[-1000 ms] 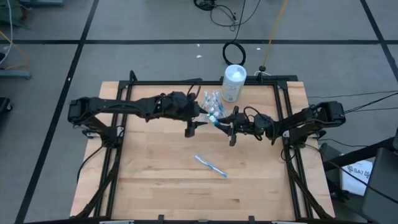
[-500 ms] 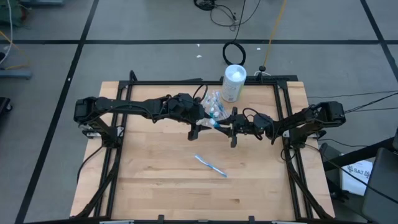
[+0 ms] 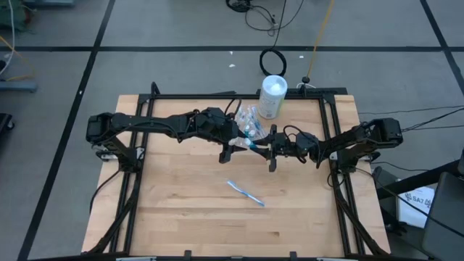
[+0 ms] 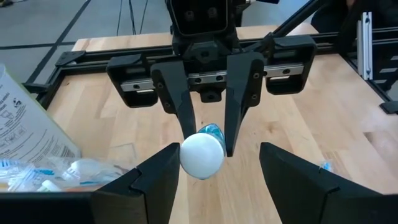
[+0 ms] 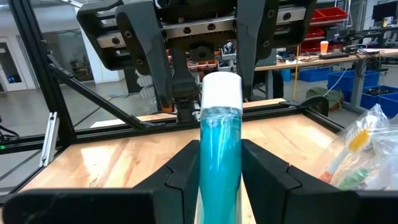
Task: Pick & Place toothbrushing station
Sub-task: Put the blue mouthwash into the transparent organizer
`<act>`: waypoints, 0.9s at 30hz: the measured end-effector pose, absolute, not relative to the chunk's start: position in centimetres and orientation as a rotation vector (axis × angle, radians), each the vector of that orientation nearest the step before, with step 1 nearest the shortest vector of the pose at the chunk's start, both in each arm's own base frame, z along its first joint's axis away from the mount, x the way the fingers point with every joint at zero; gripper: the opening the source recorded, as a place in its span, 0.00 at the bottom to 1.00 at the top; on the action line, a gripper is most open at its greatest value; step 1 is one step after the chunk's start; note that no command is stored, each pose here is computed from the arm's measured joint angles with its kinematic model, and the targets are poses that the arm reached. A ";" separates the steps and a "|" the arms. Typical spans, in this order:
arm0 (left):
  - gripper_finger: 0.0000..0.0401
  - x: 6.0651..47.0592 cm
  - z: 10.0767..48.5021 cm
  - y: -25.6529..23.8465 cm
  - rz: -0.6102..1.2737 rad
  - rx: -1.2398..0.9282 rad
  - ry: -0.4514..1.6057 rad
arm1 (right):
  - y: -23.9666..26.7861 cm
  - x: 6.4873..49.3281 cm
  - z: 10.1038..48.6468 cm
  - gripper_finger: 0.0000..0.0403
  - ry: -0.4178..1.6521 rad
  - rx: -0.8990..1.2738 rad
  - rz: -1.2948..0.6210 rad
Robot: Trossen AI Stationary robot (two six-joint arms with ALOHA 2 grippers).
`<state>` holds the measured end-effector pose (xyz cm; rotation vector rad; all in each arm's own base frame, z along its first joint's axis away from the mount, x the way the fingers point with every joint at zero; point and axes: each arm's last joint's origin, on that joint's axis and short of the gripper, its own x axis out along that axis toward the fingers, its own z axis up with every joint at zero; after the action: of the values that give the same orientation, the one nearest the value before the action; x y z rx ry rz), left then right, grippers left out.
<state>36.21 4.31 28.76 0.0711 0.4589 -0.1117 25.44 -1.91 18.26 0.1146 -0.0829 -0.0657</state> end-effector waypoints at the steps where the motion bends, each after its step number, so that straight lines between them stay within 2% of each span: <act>1: 0.56 36.2 28.8 4.3 -0.112 0.071 0.459 | -1.9 25.4 18.3 0.25 -0.083 0.112 -0.066; 18: 0.56 36.6 29.0 4.2 -0.156 0.044 0.408 | -1.8 26.1 19.3 0.25 -0.120 0.074 -0.017; 21: 0.52 36.6 29.0 4.2 -0.155 0.040 0.408 | -1.9 26.1 18.9 0.25 -0.086 0.063 -0.021; 27: 0.38 36.6 29.0 4.3 -0.148 0.036 0.409 | -1.9 26.1 18.9 0.25 -0.079 0.054 -0.022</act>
<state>36.58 4.27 29.01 0.0357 0.4091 -0.1476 26.15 -1.90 18.88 0.0537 -0.0790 -0.0225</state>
